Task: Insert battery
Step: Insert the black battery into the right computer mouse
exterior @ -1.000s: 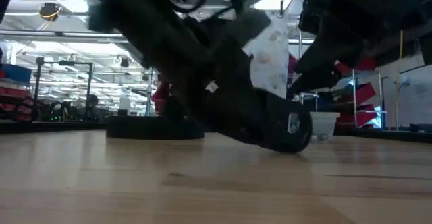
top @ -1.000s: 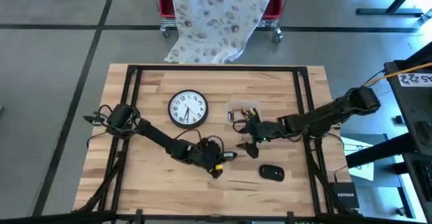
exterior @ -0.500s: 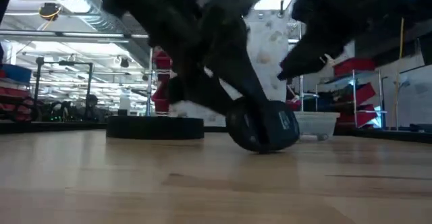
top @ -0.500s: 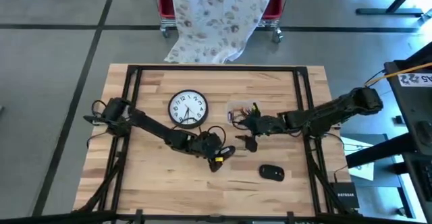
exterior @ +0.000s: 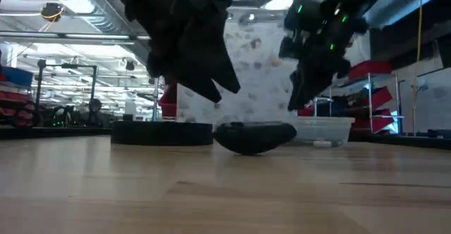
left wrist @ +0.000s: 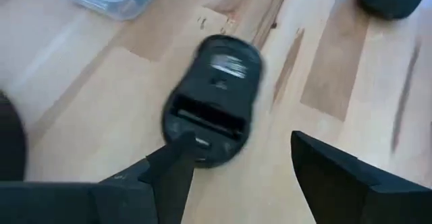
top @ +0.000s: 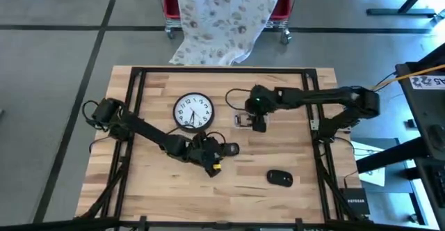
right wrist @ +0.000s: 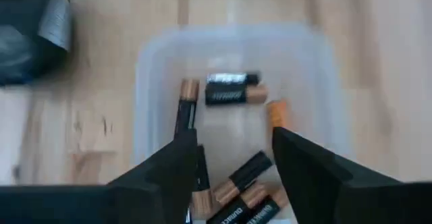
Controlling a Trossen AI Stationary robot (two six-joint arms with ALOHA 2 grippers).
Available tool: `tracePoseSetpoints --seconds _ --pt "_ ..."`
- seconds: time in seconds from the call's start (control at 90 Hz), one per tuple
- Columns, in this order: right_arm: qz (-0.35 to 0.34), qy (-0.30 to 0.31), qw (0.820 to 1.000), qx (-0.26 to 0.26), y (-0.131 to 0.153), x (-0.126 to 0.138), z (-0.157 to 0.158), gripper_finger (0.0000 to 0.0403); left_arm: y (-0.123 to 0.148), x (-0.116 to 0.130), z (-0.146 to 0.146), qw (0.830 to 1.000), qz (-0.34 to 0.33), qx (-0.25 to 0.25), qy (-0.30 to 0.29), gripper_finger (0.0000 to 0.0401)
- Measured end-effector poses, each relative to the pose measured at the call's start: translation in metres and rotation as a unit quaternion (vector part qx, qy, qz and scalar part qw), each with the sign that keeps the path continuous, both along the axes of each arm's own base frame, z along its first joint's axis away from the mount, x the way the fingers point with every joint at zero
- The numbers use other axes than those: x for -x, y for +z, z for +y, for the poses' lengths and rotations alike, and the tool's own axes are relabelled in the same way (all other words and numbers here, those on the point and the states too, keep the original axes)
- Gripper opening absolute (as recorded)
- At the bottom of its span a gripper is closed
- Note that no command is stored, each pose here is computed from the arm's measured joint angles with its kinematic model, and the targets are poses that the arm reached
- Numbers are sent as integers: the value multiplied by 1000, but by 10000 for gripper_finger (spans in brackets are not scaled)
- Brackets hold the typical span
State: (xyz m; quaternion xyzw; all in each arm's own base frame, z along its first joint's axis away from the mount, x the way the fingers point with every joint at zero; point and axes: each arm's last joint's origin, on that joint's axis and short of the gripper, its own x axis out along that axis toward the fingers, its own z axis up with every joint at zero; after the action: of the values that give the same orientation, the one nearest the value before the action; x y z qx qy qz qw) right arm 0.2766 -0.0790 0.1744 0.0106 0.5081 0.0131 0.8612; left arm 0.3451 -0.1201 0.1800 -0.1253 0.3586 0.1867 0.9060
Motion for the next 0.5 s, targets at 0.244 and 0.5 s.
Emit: tracePoseSetpoints --seconds 0.244,0.5 --pt "40 27 998 -42 -37 -22 -2 163 -4 9 -5 999 16 -31 23 223" --pt "33 29 998 -49 -42 -27 -3 163 -4 10 -6 998 12 -43 33 223"
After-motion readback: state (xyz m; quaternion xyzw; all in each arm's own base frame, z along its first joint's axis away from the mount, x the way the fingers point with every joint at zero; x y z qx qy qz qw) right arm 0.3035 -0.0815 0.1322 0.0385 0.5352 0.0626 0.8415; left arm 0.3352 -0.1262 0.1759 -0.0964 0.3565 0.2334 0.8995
